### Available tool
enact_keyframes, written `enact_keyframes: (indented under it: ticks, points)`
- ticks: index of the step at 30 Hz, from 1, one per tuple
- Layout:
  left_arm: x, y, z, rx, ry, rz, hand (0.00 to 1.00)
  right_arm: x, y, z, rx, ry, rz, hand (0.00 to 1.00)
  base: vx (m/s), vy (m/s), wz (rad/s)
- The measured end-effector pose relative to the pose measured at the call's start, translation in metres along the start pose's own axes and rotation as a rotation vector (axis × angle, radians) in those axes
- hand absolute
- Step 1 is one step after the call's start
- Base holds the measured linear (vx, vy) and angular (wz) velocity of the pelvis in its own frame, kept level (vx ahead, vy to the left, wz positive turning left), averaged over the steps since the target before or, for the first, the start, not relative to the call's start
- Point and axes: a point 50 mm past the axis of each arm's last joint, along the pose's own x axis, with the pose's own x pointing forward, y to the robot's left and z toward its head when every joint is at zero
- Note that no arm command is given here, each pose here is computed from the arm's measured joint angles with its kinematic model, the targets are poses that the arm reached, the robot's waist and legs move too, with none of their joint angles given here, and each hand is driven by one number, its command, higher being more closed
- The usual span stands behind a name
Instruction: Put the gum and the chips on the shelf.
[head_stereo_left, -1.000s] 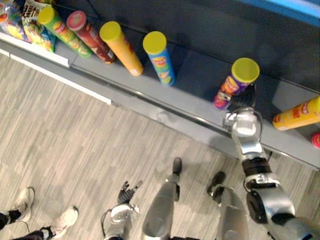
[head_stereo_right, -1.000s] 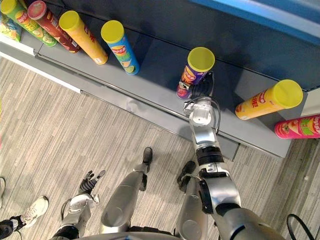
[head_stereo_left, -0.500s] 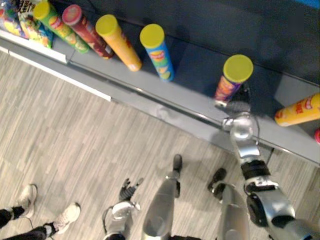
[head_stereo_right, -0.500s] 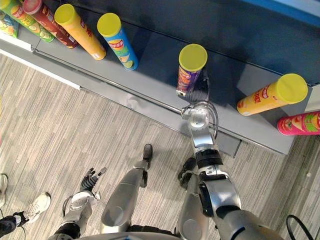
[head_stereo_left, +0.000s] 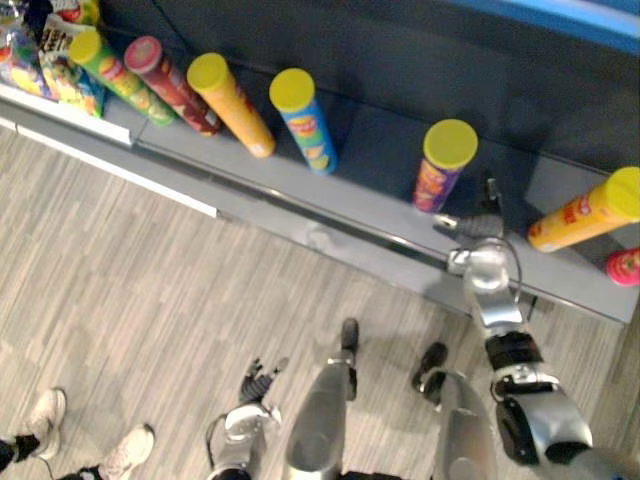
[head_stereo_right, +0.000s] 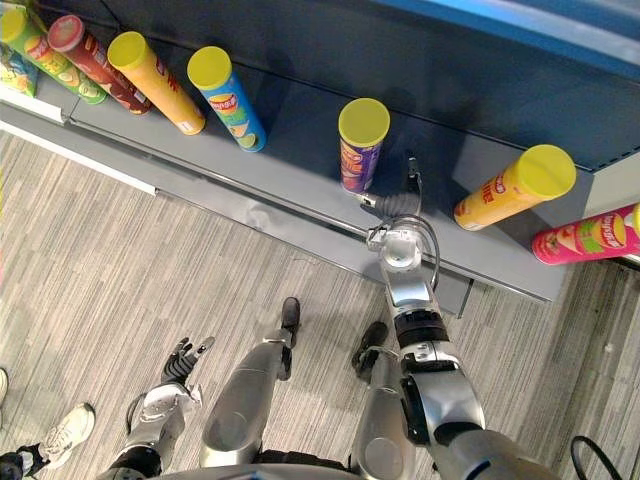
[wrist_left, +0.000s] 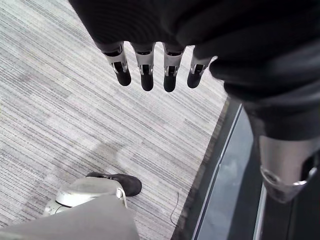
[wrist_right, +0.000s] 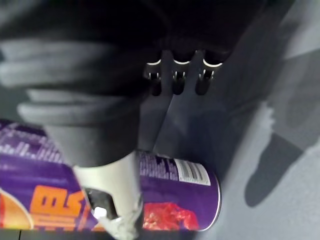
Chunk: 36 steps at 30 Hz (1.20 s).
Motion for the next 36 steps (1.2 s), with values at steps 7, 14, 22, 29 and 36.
enact_keyframes:
  ticks: [7,14,22,29,36]
  points:
    - [-0.005,0.006,-0.019,0.036,0.079,0.003,0.00,-0.031,-0.005,-0.052,-0.044,0.163,0.056,0.00,0.02,-0.013,-0.09]
    - [-0.020,0.024,-0.056,0.084,0.223,0.025,0.00,-0.108,-0.009,-0.115,-0.088,0.377,0.196,0.00,0.10,0.003,-0.16]
    - [-0.041,0.037,-0.091,0.066,0.347,0.054,0.00,-0.192,-0.011,-0.137,-0.028,0.501,0.385,0.00,0.09,0.014,-0.30]
    - [-0.050,0.042,-0.104,0.032,0.389,0.070,0.00,-0.265,-0.026,-0.172,0.042,0.786,0.380,0.00,0.09,0.012,-0.06]
    - [-0.059,0.043,-0.115,-0.010,0.433,0.098,0.00,-0.314,-0.066,-0.213,0.052,1.106,0.114,0.00,0.04,0.005,-0.12]
